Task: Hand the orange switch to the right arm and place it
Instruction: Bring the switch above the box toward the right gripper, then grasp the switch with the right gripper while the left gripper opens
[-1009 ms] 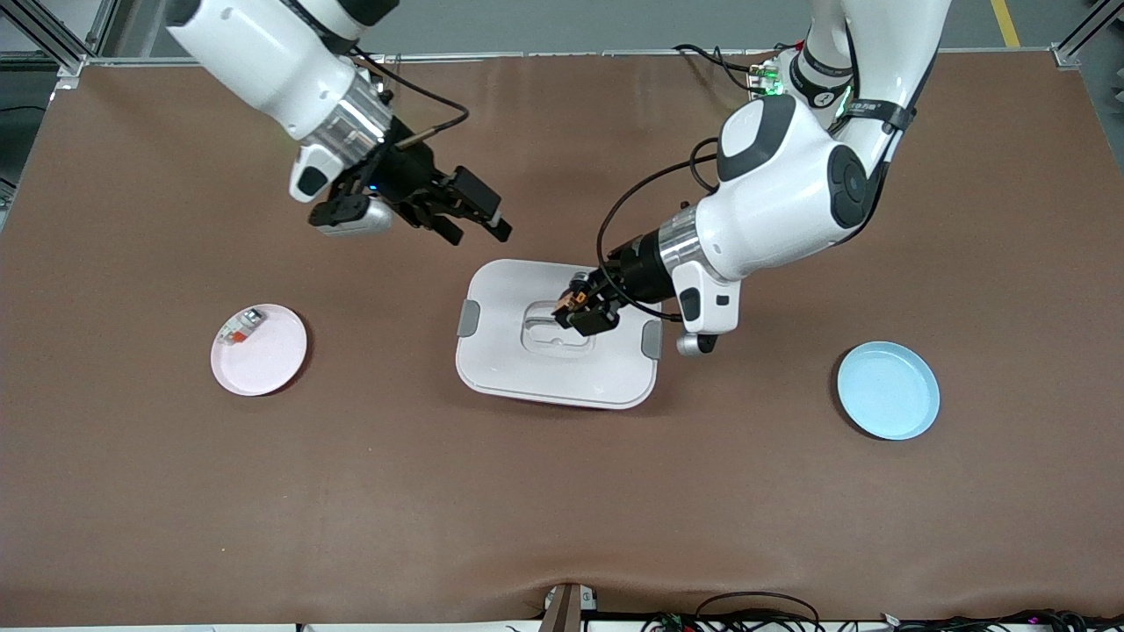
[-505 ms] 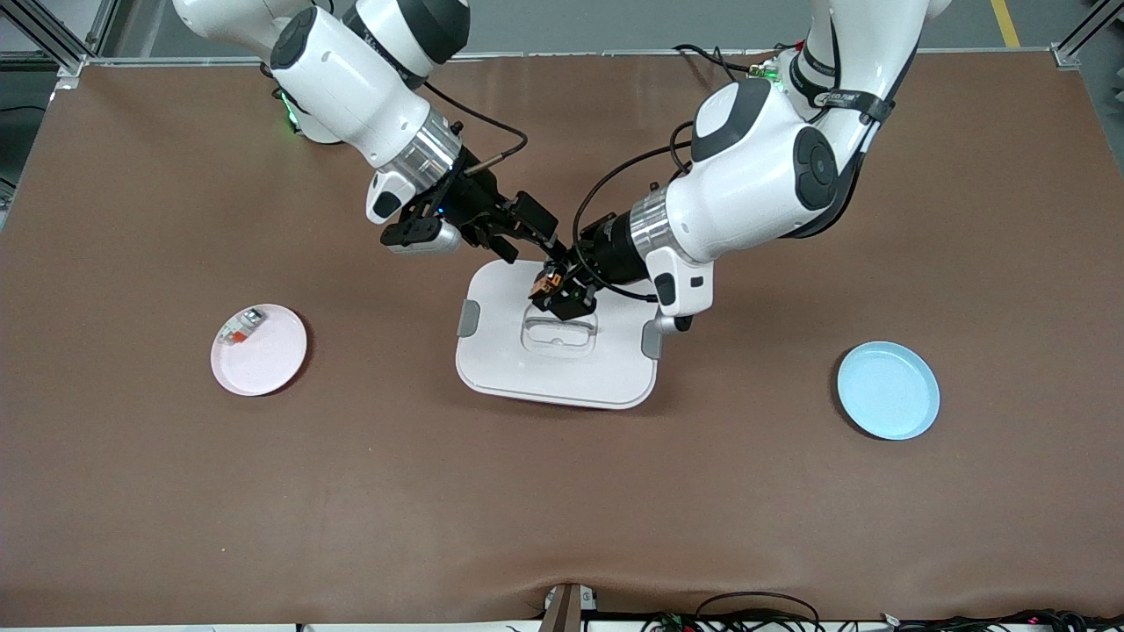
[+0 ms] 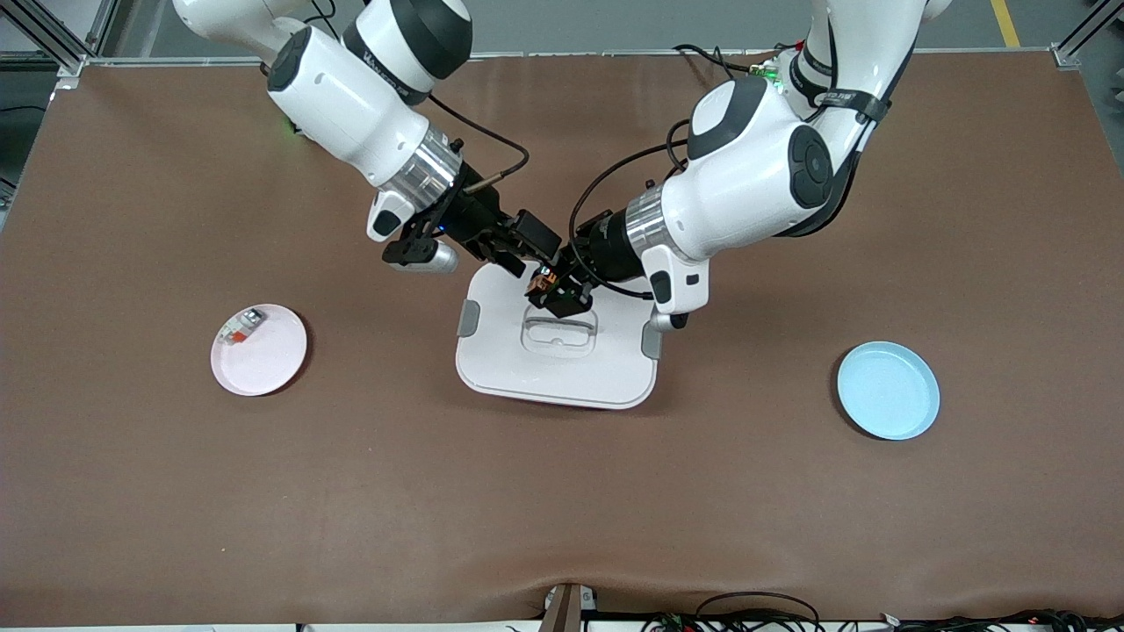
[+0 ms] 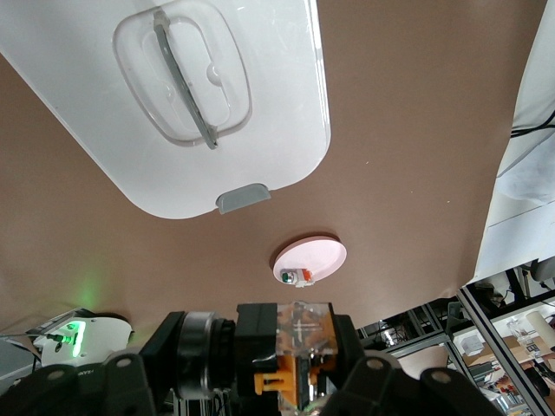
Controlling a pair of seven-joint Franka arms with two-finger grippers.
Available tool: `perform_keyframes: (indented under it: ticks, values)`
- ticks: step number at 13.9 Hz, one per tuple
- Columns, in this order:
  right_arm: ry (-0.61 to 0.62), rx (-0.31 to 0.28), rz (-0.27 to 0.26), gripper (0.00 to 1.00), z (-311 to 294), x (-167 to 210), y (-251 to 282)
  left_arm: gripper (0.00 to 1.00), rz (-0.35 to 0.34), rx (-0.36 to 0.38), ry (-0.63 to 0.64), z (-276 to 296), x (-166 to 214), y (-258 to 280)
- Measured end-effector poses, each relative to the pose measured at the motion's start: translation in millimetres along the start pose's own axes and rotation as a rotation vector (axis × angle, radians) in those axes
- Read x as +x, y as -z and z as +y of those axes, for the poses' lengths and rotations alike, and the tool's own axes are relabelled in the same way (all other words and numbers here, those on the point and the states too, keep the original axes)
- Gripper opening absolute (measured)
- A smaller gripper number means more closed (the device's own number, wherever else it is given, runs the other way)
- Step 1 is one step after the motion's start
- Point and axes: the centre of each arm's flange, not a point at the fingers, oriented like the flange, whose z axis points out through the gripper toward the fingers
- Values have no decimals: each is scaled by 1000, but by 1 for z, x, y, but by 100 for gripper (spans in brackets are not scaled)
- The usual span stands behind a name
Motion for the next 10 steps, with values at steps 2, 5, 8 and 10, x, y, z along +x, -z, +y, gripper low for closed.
perform_keyframes:
  ticks: [2,5,8,10]
  values:
    - [-2,-4,-1,100,2,2,-3,73,-2,-1,6,0,-2,0]
    - [-4,-3,3,100,1,5,-1,73,-4,-1,9,0,-4,0]
    - [-6,2,7,69,0,7,1,73,-6,2,11,-1,-5,-1]
    - [3,0,5,51,0,7,2,73,-8,5,10,-1,-7,-2]
